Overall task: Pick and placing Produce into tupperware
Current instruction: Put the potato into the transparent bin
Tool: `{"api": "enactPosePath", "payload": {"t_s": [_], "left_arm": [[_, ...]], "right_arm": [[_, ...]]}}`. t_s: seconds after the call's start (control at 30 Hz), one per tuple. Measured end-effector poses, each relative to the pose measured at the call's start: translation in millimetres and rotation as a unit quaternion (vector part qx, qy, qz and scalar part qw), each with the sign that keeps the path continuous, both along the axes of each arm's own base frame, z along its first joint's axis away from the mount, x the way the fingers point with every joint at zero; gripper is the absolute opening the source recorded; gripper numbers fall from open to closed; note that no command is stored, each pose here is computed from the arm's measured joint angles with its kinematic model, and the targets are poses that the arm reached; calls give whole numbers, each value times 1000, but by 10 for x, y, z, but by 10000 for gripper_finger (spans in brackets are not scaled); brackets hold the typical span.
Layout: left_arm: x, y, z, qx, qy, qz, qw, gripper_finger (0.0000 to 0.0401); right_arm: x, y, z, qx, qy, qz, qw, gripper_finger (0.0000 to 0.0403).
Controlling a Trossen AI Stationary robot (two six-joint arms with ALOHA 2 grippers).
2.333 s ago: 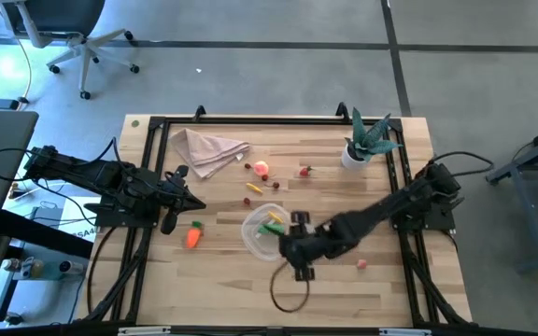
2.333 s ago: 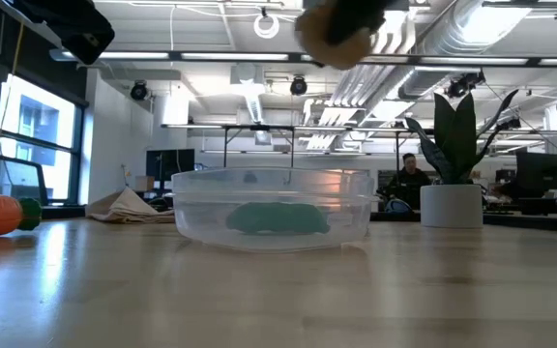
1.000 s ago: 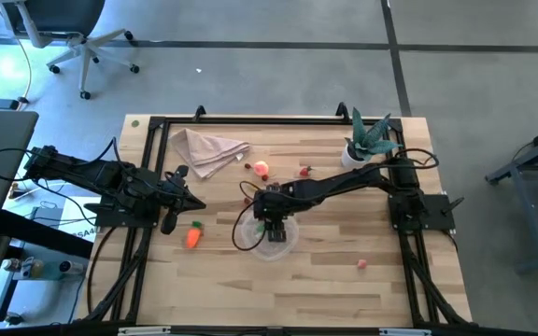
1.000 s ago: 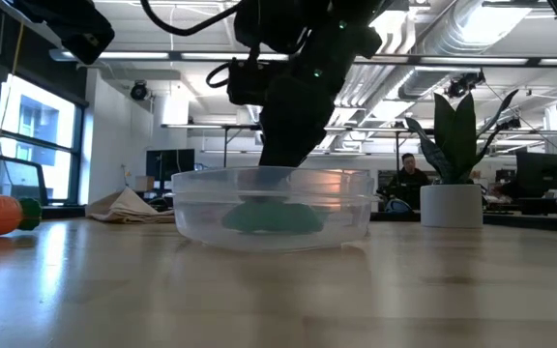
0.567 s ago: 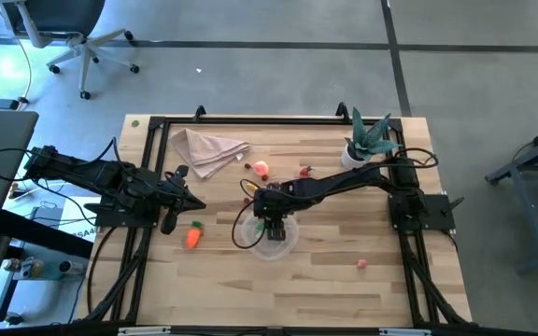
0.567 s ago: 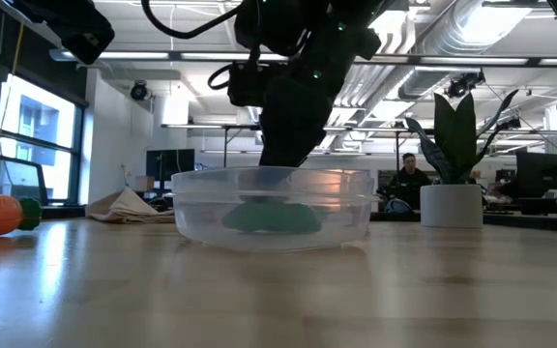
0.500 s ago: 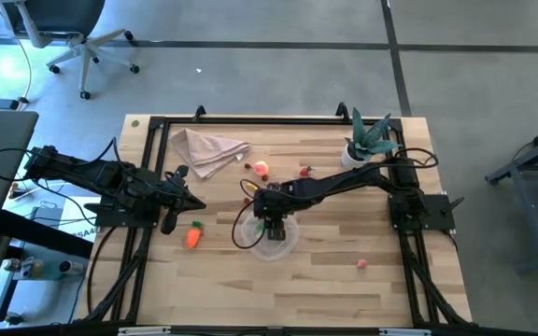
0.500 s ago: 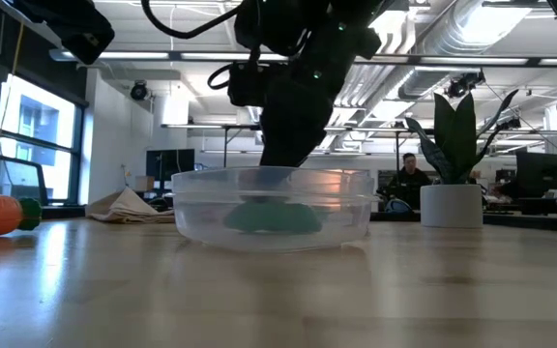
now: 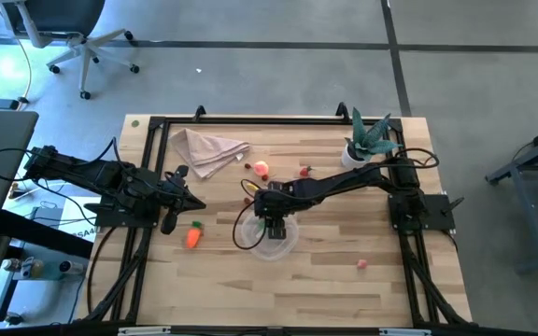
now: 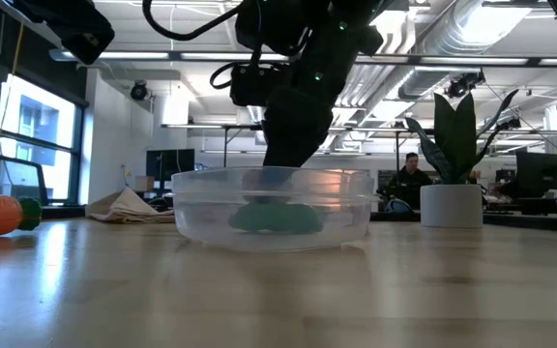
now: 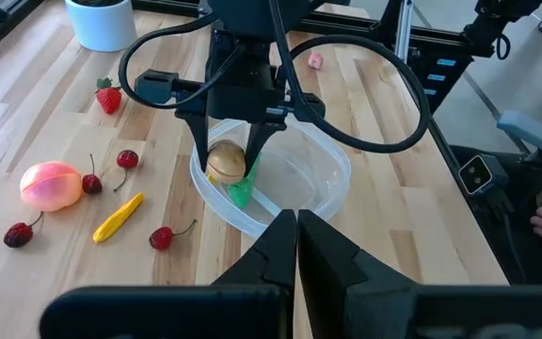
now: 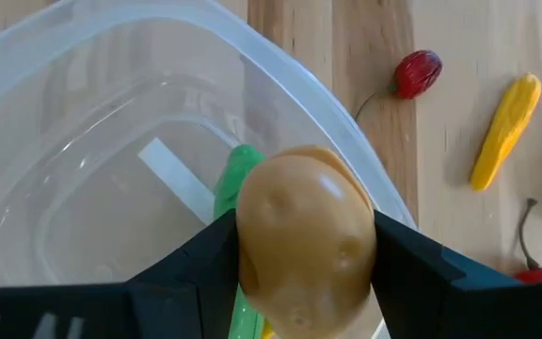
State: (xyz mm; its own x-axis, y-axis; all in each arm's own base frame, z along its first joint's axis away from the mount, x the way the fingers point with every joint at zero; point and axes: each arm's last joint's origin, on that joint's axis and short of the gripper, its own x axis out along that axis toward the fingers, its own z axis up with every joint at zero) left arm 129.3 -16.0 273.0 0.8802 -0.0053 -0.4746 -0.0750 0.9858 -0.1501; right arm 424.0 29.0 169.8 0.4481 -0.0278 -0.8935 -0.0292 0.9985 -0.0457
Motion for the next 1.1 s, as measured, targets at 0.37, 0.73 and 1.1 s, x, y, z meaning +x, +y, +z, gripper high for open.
{"api": "enactPosePath", "payload": {"t_s": [0.37,0.73,1.1], "left_arm": [[0,0,-1,0,0,0,1000,5],[0,0,-1,0,0,0,1000,5],[0,0,-1,0,0,0,1000,5]], "right_arm": [[-44,-5,47,-9,9,6,1000,185],[-43,10,54,14,7,16,1000,185],[-60,208,57,71,11,54,996,185]]}}
